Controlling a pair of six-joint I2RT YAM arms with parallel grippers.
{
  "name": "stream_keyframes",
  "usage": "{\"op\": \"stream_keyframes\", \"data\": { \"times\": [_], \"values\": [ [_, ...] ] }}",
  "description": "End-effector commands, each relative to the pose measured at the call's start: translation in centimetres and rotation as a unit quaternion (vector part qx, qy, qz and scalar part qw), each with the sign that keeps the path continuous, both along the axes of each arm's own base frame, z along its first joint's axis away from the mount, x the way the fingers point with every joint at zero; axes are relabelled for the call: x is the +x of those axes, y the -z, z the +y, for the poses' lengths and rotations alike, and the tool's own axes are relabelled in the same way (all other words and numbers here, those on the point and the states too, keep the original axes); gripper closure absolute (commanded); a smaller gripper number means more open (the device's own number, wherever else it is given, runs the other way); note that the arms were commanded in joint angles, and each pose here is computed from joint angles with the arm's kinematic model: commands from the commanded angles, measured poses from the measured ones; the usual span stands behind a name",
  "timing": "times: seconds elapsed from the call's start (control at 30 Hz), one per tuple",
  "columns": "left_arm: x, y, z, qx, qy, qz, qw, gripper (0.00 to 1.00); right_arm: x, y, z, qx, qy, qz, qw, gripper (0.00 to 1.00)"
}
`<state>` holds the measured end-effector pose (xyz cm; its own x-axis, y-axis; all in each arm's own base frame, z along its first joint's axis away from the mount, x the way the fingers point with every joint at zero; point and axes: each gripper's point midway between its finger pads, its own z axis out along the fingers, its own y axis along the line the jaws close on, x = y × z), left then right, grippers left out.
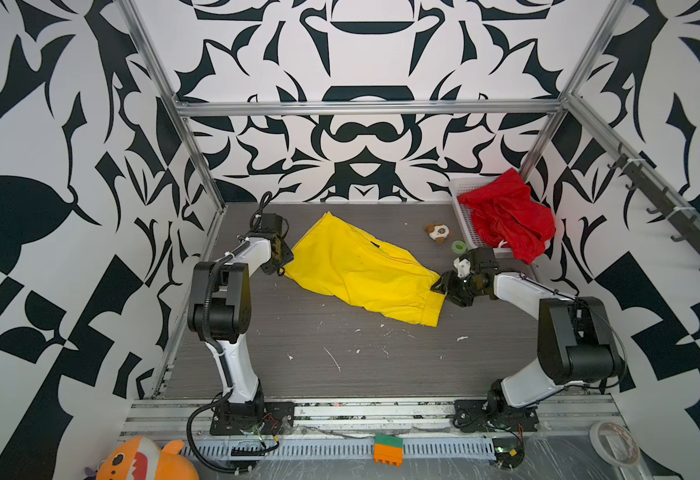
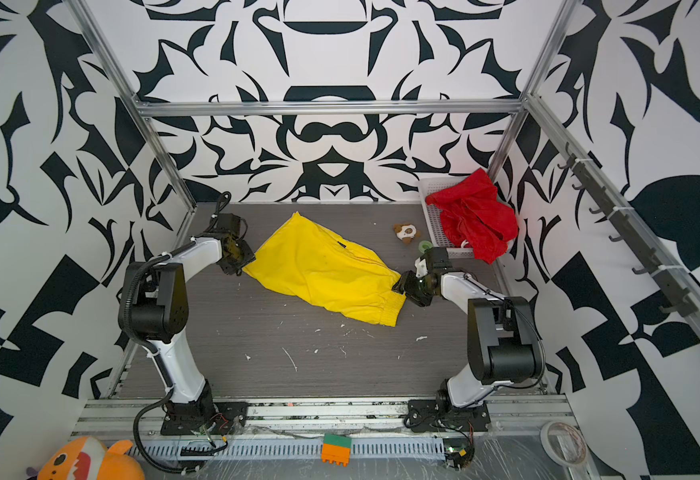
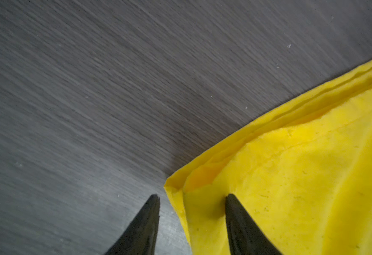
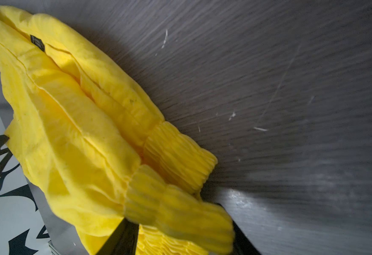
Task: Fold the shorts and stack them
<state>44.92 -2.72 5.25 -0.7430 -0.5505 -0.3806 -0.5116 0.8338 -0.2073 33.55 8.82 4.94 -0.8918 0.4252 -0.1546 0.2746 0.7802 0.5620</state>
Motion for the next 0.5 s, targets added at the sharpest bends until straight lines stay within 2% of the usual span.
{"op": "stream_keyframes", "data": {
  "times": [0.0, 0.1, 0.33, 0.47],
  "values": [
    [-0.8, 1.0, 0.4, 0.001, -0.013, 0.023, 1.0, 0.52, 1.6, -1.2, 0.0, 0.007, 0.005, -0.025, 1.0, 0.5],
    [-1.0, 1.3, 0.7, 0.008, -0.018, 0.026, 0.999, 0.59, 1.7, -1.3, 0.0, 0.009, 0.007, -0.029, 1.0, 0.59],
    [-1.2, 1.0, 1.5, 0.027, -0.027, 0.031, 0.999, 0.86, 2.0, -3.0, 0.1, 0.014, 0.006, -0.05, 0.999, 0.81],
    [-1.6, -0.3, 2.2, 0.044, -0.034, 0.021, 0.998, 0.95, 2.2, -4.8, 0.1, 0.021, 0.005, -0.072, 0.997, 0.94]
  ]
}}
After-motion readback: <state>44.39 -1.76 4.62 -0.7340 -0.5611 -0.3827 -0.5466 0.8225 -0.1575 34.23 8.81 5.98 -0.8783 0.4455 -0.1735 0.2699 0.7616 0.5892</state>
